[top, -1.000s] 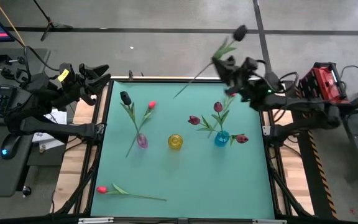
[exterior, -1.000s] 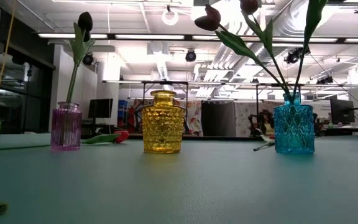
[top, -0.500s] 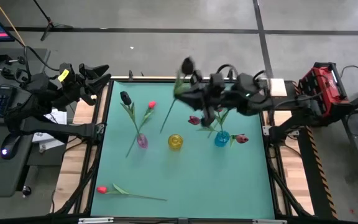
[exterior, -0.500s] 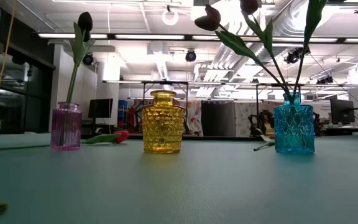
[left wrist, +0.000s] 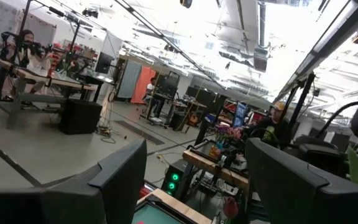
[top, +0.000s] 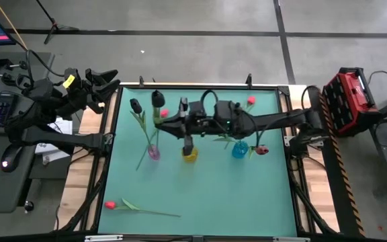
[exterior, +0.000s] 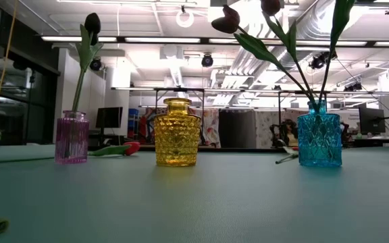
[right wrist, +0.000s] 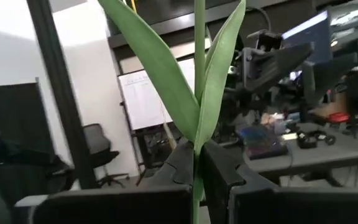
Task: Sort flowers into vase by color
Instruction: Put the black flower into the purple vase
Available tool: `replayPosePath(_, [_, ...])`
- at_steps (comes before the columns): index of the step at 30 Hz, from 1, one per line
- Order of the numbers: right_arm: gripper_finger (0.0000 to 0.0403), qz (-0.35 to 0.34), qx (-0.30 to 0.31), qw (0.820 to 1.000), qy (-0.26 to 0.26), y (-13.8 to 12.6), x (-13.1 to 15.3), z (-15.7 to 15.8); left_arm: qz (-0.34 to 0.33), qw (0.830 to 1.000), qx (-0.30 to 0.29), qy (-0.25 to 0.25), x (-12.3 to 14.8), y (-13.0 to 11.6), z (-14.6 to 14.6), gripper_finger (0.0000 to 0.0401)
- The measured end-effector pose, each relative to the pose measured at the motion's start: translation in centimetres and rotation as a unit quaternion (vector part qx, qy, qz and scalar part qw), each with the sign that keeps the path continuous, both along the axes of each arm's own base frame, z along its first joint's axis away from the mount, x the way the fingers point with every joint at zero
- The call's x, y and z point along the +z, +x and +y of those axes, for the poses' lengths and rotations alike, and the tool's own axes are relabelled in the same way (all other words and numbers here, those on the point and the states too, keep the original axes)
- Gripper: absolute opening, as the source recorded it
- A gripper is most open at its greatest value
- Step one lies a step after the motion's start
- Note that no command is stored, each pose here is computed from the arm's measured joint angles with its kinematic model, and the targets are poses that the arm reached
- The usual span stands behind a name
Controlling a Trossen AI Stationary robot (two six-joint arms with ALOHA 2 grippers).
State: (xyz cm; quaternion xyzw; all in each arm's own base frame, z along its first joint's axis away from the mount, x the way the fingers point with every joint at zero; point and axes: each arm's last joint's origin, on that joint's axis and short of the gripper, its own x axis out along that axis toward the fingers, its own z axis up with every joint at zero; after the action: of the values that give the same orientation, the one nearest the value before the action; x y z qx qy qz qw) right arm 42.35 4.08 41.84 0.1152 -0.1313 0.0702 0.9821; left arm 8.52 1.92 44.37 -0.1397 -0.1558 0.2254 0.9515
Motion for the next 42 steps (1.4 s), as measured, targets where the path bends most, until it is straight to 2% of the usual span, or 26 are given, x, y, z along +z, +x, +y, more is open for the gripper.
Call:
replayPosePath(6, [0.0, 0.003, -0.043, 0.999, -0.031, 2.3, -0.6, 0.0, 0.0, 1.0, 0.0, 0.0, 0.0, 0.0, 0.0, 0.0262])
replayPosePath(15, [0.0, 0.056, -0.124, 0.99, -0.04, 4.8, -4.2, -0.2, 0.0, 1.0, 0.0, 0.0, 0.0, 0.0, 0.0, 0.0262])
replayPosePath(25, [0.0, 0.097, -0.139, 0.985, -0.04, 7.3, -8.8, -0.2, -0.002, 1.0, 0.0, -0.003, 0.0, 0.0, 0.0, 0.0262])
replayPosePath(30, [0.0, 0.108, -0.16, 0.98, -0.037, 7.9, -10.1, -0.7, -0.002, 1.0, 0.0, -0.003, 0.0, 0.0, 0.0, 0.0262])
replayPosePath(42, [0.0, 0.11, -0.155, 0.982, -0.017, 9.5, -13.3, -1.0, -0.002, 1.0, 0.0, -0.004, 0.0, 0.0, 0.0, 0.0262])
